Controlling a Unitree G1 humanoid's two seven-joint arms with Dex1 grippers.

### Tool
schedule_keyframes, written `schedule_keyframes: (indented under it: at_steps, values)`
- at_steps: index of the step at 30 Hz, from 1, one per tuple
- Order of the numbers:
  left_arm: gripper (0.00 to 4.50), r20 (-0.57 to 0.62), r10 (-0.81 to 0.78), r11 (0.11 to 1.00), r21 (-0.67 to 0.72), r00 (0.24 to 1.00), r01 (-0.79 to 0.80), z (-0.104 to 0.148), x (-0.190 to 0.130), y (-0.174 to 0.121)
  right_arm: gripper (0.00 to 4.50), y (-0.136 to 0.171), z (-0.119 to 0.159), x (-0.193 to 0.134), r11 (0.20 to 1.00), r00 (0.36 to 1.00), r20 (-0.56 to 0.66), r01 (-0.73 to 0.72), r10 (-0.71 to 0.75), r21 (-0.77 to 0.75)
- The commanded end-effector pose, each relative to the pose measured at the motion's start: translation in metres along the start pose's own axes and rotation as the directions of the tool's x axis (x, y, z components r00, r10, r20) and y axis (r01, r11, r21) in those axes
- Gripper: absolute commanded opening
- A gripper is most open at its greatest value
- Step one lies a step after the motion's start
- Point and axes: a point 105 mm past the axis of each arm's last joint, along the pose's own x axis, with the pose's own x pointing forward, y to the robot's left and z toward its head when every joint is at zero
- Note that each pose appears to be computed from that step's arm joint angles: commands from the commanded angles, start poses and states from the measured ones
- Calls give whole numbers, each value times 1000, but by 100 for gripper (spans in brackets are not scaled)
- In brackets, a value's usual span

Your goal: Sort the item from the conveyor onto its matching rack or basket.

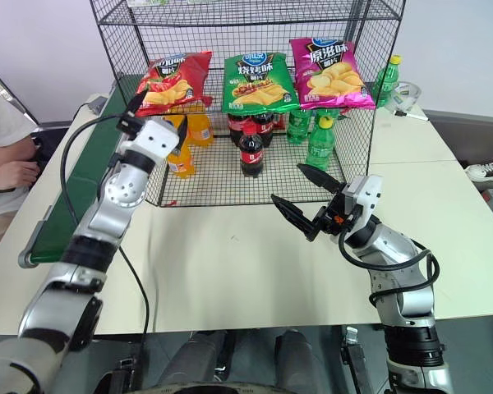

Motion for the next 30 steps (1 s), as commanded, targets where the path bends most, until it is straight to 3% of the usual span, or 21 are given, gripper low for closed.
schedule_keyframes:
  at_steps: [1,6,9,12,15,19,24,30]
  values:
    - [447,18,-50,945,-324,999,53,12,-20,21,450,-1,8,-4,999,1000,5,-19,19,-34]
    - [447,4,-244,882,-415,970,224,13,-56,28,450,-5,7,-17,998,998,-47,-30,28,-46]
    - [447,-64,-330,821,-512,942,253,-3,-91,44,450,-3,4,-39,996,988,-136,-83,77,-45]
    - [447,-181,-328,762,-631,927,146,-34,-114,65,450,-1,4,-50,993,978,-178,-113,104,-40]
    - [447,-243,-268,781,-622,932,62,-51,-126,93,450,-2,6,-57,993,975,-198,-114,104,-38]
    - [447,-269,-294,843,-524,917,116,-48,-139,110,450,-5,7,-66,993,968,-229,-113,101,-43]
    - [447,-297,-342,834,-533,891,143,-51,-160,103,450,-8,4,-78,993,955,-281,-110,94,-42]
    - [447,-276,-438,841,-461,855,282,-52,-178,90,450,-12,0,-90,993,944,-317,-113,92,-47]
